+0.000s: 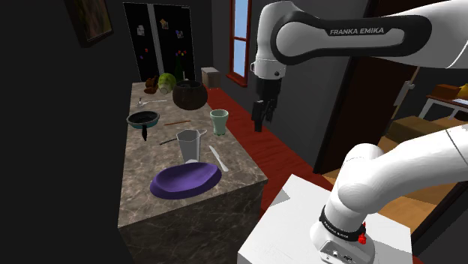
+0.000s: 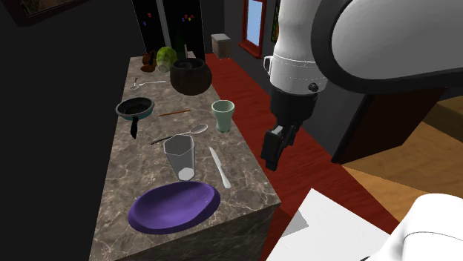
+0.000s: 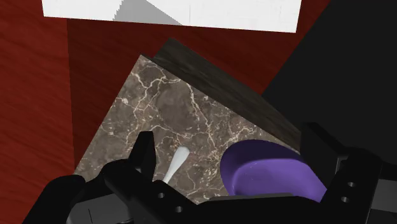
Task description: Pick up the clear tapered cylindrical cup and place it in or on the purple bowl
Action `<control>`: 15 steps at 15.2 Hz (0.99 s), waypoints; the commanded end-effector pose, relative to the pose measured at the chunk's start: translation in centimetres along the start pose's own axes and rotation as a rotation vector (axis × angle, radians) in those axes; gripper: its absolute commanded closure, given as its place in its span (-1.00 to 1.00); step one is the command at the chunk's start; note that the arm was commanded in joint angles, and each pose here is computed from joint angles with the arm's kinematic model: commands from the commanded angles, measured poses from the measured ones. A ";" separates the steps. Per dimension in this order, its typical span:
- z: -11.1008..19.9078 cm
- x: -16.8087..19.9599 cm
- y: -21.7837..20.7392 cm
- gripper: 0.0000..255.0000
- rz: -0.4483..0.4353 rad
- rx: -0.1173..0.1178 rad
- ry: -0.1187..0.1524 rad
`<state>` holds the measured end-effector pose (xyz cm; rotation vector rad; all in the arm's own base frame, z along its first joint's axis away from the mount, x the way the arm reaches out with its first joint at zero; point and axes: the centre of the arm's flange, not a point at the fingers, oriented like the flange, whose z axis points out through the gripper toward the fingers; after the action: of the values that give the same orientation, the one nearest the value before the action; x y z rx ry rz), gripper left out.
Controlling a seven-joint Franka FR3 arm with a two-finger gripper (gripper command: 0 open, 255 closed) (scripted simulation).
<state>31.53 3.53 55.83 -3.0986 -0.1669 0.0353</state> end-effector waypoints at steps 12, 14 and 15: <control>5.2 13.1 2.4 -1.00 -0.023 0.028 0.024; 6.1 15.5 2.8 -1.00 -0.027 0.034 0.028; 6.6 16.7 3.0 -1.00 -0.029 0.036 0.030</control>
<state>47.16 2.70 49.30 -3.0611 -0.2046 -0.0047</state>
